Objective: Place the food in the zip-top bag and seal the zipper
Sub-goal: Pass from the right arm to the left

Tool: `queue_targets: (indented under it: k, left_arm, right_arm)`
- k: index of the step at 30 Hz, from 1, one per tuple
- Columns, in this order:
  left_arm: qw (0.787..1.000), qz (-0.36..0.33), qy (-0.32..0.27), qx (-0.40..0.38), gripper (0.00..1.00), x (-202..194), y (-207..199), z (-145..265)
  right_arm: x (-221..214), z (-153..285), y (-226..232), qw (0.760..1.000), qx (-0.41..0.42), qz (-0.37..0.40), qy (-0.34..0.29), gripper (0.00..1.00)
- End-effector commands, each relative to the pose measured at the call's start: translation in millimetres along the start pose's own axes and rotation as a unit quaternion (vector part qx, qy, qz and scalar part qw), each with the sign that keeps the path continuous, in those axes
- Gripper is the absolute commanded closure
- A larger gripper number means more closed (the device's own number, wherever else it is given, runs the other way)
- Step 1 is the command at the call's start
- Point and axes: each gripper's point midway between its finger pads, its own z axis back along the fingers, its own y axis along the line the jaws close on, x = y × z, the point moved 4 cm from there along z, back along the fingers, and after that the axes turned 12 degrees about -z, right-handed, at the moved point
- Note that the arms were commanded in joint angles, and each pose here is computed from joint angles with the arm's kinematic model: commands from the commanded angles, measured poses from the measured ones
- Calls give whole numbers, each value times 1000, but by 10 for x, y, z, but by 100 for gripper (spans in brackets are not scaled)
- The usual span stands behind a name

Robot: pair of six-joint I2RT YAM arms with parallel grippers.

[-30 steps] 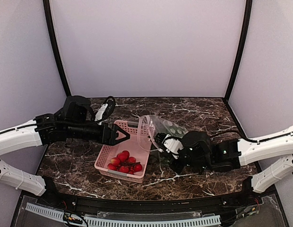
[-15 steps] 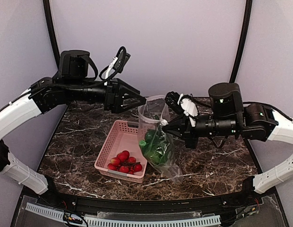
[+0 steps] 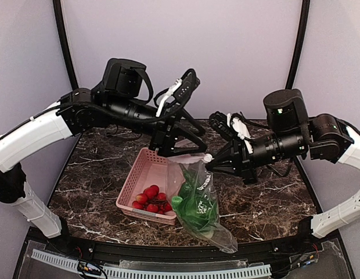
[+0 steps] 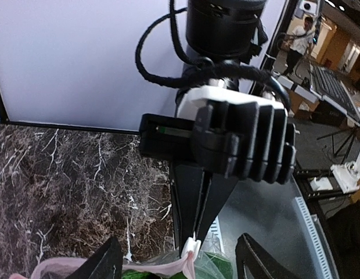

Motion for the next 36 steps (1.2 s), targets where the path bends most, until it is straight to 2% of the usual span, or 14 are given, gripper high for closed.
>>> queue_targets:
  k: [1, 7, 15, 22, 28, 32, 36]
  left_arm:
    - [999, -10, 8, -49, 36, -29, -161, -103]
    - [996, 11, 30, -83, 48, -200, -245, -271]
    - [996, 15, 35, -77, 69, -232, -242, -279]
    - [995, 23, 47, -81, 68, -293, -243, -302]
    - [994, 30, 54, -86, 64, -332, -254, -328]
    - [994, 30, 57, -89, 74, -346, -260, -355]
    - [993, 36, 65, -92, 81, -389, -266, -375]
  right_arm:
    - [112, 118, 83, 999, 27, -5, -29, 100]
    - [93, 86, 91, 999, 35, -11, -28, 100]
    - [92, 84, 100, 999, 38, -13, -28, 100]
    - [107, 147, 117, 998, 40, -15, -35, 100]
    - [80, 132, 106, 999, 39, -17, -30, 100]
    - [78, 119, 102, 999, 38, -17, -28, 100]
    - [78, 125, 86, 999, 34, -18, -30, 100]
